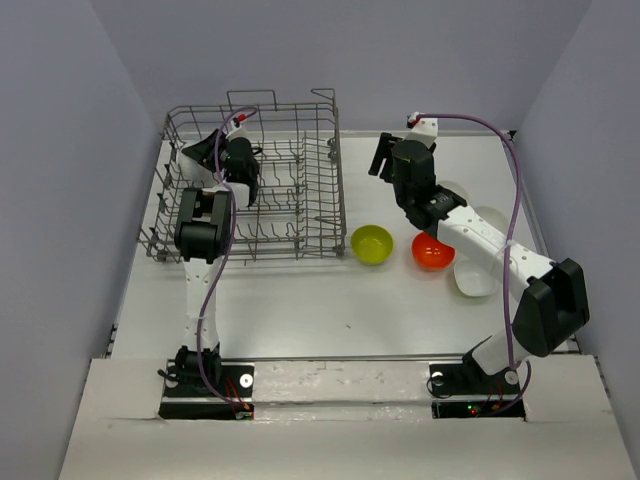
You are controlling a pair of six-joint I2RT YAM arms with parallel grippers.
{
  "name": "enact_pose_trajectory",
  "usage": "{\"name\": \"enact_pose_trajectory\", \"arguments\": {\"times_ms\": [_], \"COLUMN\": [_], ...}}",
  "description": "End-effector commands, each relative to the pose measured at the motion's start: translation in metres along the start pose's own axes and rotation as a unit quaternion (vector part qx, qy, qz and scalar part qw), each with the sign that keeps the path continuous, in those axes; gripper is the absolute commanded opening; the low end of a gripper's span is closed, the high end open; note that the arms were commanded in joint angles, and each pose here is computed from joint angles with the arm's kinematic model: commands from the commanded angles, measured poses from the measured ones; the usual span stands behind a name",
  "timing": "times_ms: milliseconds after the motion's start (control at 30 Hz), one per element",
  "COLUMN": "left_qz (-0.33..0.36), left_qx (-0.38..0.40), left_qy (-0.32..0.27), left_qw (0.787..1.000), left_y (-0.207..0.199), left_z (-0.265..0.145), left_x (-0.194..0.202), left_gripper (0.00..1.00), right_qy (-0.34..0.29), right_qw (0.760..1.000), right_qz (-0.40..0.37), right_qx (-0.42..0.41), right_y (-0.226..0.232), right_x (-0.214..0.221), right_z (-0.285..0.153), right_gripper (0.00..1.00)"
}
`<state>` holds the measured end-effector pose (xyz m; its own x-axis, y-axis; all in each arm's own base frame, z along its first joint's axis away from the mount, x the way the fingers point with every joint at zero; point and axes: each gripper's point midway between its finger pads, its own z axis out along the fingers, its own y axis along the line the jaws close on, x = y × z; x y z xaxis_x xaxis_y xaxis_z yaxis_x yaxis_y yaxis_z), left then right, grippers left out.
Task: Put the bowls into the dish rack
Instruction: Insert the bowl into the dish rack.
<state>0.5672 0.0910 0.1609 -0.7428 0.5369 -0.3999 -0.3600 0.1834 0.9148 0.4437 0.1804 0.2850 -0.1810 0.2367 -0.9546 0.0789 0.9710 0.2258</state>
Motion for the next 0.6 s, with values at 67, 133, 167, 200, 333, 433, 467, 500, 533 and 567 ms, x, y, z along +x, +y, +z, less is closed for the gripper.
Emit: {"name": "enact_pose_trajectory", "arguments": {"times_ms": [67,133,167,200,333,433,467,500,533,567], "left_qz": [-0.071,-0.068,-0.072,-0.074,-0.092,-0.095,-0.102,-0.1,-0.1,-0.103], "left_qx": [-0.021,-0.024,-0.026,-0.027,-0.032,-0.026,-0.027,-0.026,-0.025,-0.024], "left_qy": [-0.004,0.0,-0.001,0.0,0.001,0.0,-0.001,0.0,0.0,0.0], "left_qw": [0.997,0.997,0.997,0.997,0.995,0.995,0.994,0.995,0.995,0.994], "left_y": [0.027,0.031,0.035,0.037,0.051,0.055,0.058,0.06,0.061,0.061], "left_z": [-0.003,-0.003,-0.003,-0.003,-0.003,-0.003,-0.003,-0.003,-0.003,-0.003], "left_x": [-0.018,-0.018,-0.02,-0.02,-0.024,-0.027,-0.029,-0.03,-0.03,-0.03], "left_gripper": [0.48,0.49,0.51,0.53,0.6,0.66,0.71,0.73,0.75,0.78], "right_qy": [-0.036,-0.036,-0.036,-0.036,-0.038,-0.038,-0.037,-0.037,-0.036,-0.036], "right_qw": [0.999,0.999,0.999,0.999,0.999,0.999,0.999,0.999,0.999,0.999], "right_qz": [0.028,0.028,0.029,0.029,0.03,0.031,0.031,0.03,0.03,0.03], "right_qx": [-0.014,-0.014,-0.014,-0.014,-0.016,-0.017,-0.018,-0.019,-0.019,-0.02], "right_y": [0.006,0.006,0.006,0.006,0.007,0.008,0.008,0.008,0.009,0.009], "right_x": [-0.026,-0.027,-0.027,-0.027,-0.029,-0.029,-0.029,-0.029,-0.029,-0.029], "right_z": [-0.008,-0.008,-0.008,-0.008,-0.009,-0.009,-0.009,-0.008,-0.008,-0.008], "right_gripper": [0.73,0.73,0.73,0.73,0.74,0.73,0.74,0.74,0.73,0.74]}}
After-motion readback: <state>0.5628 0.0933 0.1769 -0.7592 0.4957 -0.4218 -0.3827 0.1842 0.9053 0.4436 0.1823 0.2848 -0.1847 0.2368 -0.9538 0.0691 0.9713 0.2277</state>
